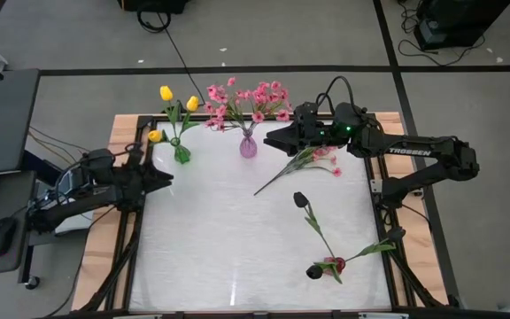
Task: Sort flowers into vase by color
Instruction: Put the pink flowers into the purple vase
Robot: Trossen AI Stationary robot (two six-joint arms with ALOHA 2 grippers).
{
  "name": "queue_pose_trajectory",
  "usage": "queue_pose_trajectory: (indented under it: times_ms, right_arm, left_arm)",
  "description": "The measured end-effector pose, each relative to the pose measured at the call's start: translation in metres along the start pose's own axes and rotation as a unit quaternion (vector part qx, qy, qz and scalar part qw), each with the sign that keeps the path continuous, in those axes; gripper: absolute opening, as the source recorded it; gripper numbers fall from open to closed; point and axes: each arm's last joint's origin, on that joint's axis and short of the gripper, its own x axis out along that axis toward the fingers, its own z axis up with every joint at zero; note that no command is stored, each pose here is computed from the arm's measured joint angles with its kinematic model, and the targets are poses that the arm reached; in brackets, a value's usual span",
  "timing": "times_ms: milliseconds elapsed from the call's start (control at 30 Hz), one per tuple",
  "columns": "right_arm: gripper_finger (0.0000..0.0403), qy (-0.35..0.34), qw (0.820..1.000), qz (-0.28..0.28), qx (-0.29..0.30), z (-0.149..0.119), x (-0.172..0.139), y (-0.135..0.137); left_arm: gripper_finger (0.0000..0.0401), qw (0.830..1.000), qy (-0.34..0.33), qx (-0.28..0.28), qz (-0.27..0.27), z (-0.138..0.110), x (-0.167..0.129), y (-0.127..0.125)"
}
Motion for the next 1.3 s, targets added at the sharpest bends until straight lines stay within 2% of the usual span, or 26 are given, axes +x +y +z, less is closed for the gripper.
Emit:
queue_pose_trajectory:
  times_ms: [167, 333, 767, 1067, 1300]
  right_arm:
    - [0.0254, 0.0, 1.0, 0.0, 0.0, 0.0, 0.0, 0.0]
    - [0.0254, 0.0, 1.0, 0.0, 0.0, 0.0, 0.0, 0.0]
    - [0.0254, 0.0, 1.0, 0.0, 0.0, 0.0, 0.0, 0.0]
    - [0.0254, 0.0, 1.0, 0.0, 0.0, 0.0, 0.0, 0.0]
    - [0.0254, 0.0, 1.0, 0.0, 0.0, 0.0, 0.0, 0.0]
  left_arm:
    - [0.0217, 0.998, 0.0, -0.059, -0.014, 0.005, 0.006, -0.003]
    - [0.0217, 0.998, 0.001, -0.062, -0.013, 0.012, 0.017, -0.004]
    - [0.0217, 0.995, -0.022, 0.09, -0.03, 0.027, 0.039, -0.008]
    - [0.0217, 0.974, -0.015, 0.223, -0.048, 0.026, 0.039, -0.009]
    - [0.0217, 0.969, -0.016, 0.243, -0.049, 0.026, 0.039, -0.01]
